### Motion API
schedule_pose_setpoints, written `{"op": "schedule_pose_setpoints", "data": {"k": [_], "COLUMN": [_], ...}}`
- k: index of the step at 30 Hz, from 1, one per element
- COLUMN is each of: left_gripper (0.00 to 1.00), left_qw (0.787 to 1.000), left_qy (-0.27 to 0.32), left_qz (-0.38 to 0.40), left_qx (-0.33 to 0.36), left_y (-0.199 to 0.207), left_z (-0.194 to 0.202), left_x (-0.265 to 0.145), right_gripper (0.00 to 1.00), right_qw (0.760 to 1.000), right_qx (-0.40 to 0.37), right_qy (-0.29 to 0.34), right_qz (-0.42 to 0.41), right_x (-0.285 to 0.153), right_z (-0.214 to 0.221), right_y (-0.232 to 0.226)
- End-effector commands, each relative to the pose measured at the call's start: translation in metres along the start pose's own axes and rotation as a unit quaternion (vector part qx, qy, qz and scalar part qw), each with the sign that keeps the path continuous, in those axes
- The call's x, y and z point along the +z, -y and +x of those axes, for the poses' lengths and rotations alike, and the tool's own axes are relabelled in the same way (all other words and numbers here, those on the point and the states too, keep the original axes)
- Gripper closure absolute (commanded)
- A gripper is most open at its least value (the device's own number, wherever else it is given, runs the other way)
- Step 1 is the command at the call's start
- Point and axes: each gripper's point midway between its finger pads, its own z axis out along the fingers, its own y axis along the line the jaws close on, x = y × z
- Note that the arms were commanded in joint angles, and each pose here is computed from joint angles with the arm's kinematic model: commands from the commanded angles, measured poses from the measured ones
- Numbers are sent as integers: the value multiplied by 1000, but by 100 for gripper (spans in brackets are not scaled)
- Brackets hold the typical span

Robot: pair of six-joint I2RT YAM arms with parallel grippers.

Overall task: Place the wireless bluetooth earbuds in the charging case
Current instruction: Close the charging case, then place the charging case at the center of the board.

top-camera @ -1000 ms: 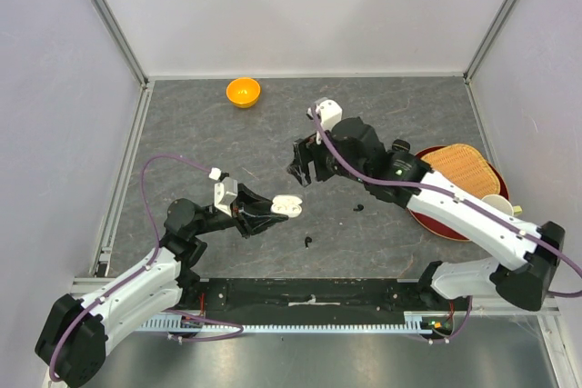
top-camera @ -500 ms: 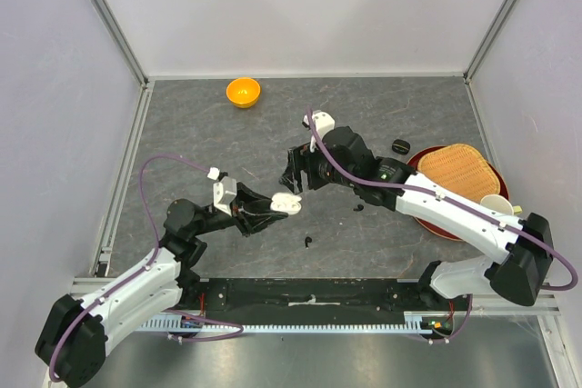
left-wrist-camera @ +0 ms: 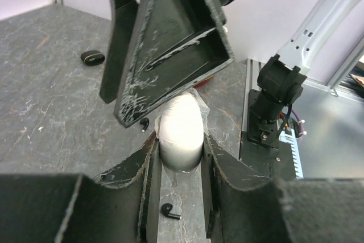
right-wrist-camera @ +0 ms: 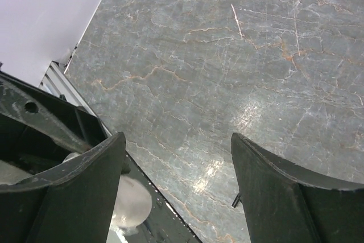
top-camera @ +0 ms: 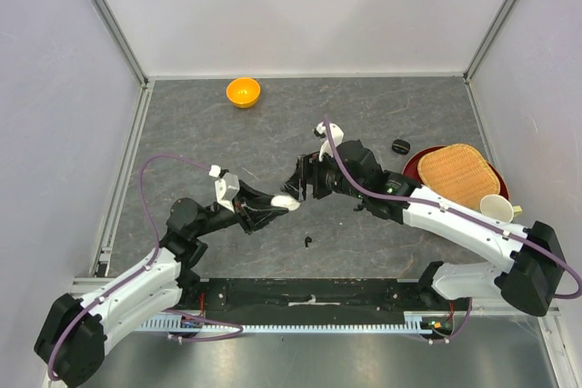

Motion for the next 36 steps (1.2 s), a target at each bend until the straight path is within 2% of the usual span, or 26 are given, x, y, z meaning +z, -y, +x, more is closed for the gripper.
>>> {"op": "schedule_pose_setpoints", "data": {"k": [1, 4, 5, 7, 8, 9, 11, 13, 14, 15, 17, 20, 26, 27, 36], "left_gripper": [98, 98, 98, 98, 98, 98, 98, 98, 98, 98, 98, 98, 97, 95, 86], "left_qw": [998, 995, 991, 983, 974, 968, 943, 934, 922, 921, 901, 894, 862, 850, 822], "left_qy": [33, 11, -25, -51, -86, -96, -147, -161, -178, -175, -190, -187, -195, -201, -207], "left_qz": [-60, -97, -117, -154, -177, -193, -232, -226, -237, -234, -249, -247, -271, -280, -317], "left_qx": [-1, -29, -57, -87, -115, -128, -186, -223, -248, -258, -300, -323, -382, -399, -425], "left_y": [-22, -37, -43, -57, -63, -69, -84, -87, -96, -100, -111, -121, -140, -143, -156], "left_z": [-30, -28, -10, -5, 12, 11, 42, 49, 64, 63, 80, 82, 106, 116, 143], "left_x": [8, 12, 10, 12, 8, 10, 5, 11, 11, 17, 20, 33, 41, 40, 30], "right_gripper": [18, 13, 11, 8, 8, 7, 6, 6, 6, 6, 6, 6, 6, 5, 6], "right_qw": [999, 994, 986, 975, 970, 964, 959, 956, 955, 954, 950, 946, 942, 943, 945], "right_qx": [24, 65, 76, 103, 108, 112, 122, 132, 133, 135, 144, 143, 144, 144, 146], "right_qy": [21, 68, 100, 121, 131, 139, 150, 156, 158, 160, 167, 175, 183, 181, 167], "right_qz": [-20, 57, 108, 157, 176, 199, 207, 212, 212, 213, 223, 232, 240, 241, 241], "right_x": [-8, -14, -18, -29, -34, -39, -46, -52, -54, -58, -64, -74, -86, -87, -81], "right_z": [-1, -12, -20, -22, -25, -26, -30, -32, -32, -31, -31, -29, -30, -29, -25], "right_y": [-9, 19, 38, 57, 65, 76, 81, 87, 87, 89, 94, 101, 110, 111, 114]}}
